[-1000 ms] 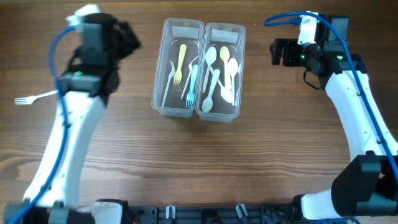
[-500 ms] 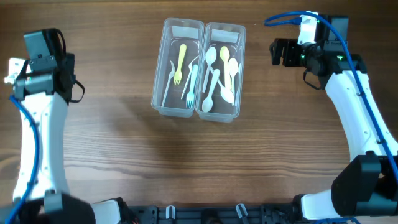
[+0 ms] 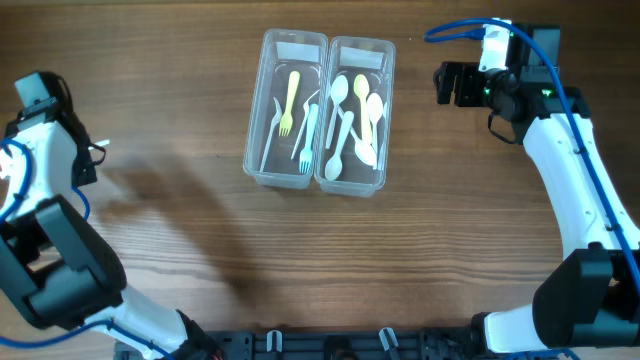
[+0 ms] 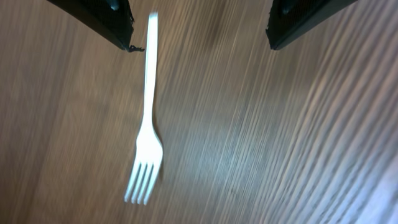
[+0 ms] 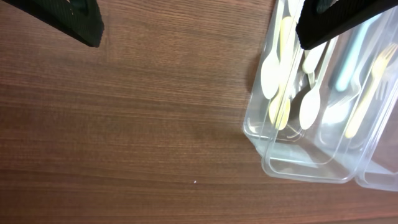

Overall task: Pack container
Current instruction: 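Move the left gripper to the last white fork and grasp it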

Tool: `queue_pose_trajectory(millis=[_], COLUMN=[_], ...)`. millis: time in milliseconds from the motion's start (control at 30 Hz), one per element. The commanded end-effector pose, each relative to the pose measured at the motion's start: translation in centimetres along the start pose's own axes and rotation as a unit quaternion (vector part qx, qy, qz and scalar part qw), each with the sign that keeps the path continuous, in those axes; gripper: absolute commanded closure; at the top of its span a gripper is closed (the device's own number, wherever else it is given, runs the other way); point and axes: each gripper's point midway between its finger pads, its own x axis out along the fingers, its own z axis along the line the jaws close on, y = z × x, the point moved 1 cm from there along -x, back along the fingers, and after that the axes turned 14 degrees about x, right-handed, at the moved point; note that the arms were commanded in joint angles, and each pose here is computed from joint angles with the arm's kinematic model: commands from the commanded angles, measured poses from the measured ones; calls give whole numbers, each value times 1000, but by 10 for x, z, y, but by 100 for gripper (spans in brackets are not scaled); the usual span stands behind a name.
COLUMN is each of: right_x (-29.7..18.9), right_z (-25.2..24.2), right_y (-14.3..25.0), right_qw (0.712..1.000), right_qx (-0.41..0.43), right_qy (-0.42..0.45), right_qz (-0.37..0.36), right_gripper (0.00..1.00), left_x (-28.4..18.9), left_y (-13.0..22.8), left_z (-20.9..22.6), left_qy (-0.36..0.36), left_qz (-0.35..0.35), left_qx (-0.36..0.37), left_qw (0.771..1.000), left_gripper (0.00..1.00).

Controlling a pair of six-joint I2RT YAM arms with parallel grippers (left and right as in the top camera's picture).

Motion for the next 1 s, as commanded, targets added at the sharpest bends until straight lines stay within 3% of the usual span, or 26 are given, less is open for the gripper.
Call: queue_pose_trajectory(millis=[0, 133, 233, 700, 967], right_x=[-4, -4, -4, -4, -4], right_z=[1, 1, 1, 1, 1], right_y=[-4, -4, -4, -4, -4], right_qw=[1000, 1000, 1000, 1000, 1000], right_qx=[-7, -7, -7, -7, -7], right_qy=[2, 2, 2, 2, 2], right_qz=[-9, -9, -9, -9, -9], right_gripper=[0, 0, 0, 0, 0], left_x=[28, 43, 46, 70, 86], left_y=[-10, -9, -8, -8, -6], left_z=[-2, -40, -53, -47, -37], left_qy=[-2, 73, 101, 76, 52], left_qz=[-10, -16, -15, -35, -37], left_qx=[5, 86, 100, 76, 62], left_qw=[1000, 994, 990, 994, 996], left_gripper=[30, 32, 33, 51, 47])
